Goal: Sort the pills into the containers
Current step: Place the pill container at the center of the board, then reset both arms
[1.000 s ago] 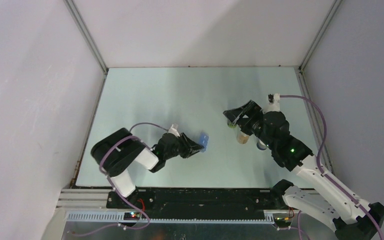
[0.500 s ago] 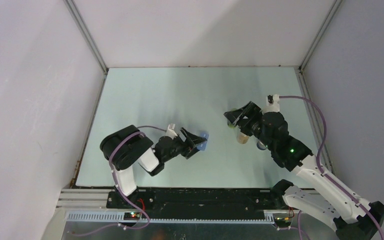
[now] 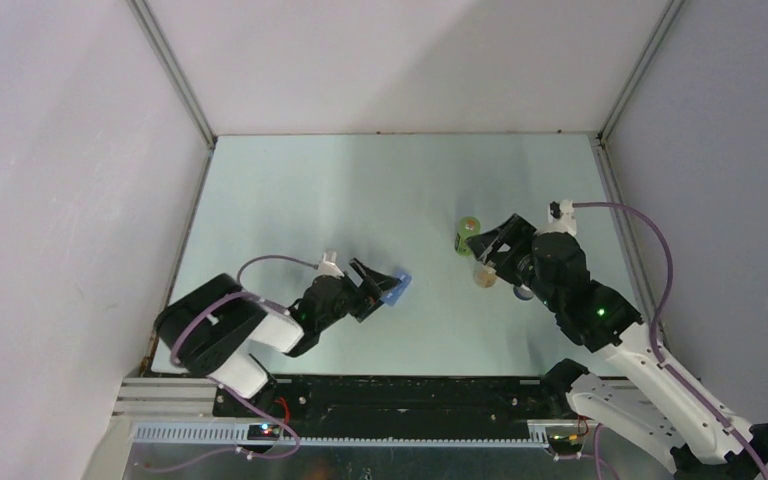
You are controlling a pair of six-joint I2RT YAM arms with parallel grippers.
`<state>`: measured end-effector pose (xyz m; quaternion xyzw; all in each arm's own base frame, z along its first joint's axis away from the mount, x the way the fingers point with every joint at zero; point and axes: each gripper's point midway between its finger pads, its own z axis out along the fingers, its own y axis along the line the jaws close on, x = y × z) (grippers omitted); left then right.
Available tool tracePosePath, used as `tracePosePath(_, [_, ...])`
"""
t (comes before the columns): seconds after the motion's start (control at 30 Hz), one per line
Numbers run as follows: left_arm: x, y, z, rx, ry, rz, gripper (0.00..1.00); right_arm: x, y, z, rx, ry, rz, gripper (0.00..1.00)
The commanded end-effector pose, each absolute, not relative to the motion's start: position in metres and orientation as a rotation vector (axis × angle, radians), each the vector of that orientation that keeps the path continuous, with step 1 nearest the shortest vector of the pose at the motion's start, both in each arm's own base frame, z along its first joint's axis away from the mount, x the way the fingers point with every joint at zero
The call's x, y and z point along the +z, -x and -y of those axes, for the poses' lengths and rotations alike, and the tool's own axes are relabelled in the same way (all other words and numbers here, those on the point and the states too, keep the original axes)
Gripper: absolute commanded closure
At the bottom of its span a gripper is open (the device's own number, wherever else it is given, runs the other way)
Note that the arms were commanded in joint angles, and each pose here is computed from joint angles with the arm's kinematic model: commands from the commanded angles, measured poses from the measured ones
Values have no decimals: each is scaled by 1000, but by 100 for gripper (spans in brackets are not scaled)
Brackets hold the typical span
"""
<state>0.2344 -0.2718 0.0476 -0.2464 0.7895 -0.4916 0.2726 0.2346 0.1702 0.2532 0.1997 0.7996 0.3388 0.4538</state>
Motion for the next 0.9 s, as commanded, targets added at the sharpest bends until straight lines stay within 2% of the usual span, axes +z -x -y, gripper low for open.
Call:
tracePosePath(0.0, [-11, -221, 221, -775, 623, -2332, 1, 274, -231, -158, 808, -494, -1949, 23])
tracePosePath(0.1, [-12, -215, 210, -614, 545, -2377, 1, 276, -226, -155, 805, -482, -1955, 23])
tracePosePath(0.4, [13, -215, 176, -378, 472, -2362, 0, 281, -213, -138, 751, -459, -1965, 21])
tracePosePath(0.57, [73, -220, 177, -465, 417, -2266, 1, 278, -204, -116, 647, -445, -1966, 16])
tracePosePath(0.67, [118, -223, 173, -451, 259, -2202, 0, 280, -198, -97, 554, -430, -1957, 2])
tracePosePath(0.83, [201, -220, 141, -402, 157, -2036, 1, 291, -185, -53, 348, -476, -1939, 1])
tracePosePath(0.87, [204, -215, 130, -353, 154, -2047, 1, 297, -181, -46, 331, -482, -1933, 1])
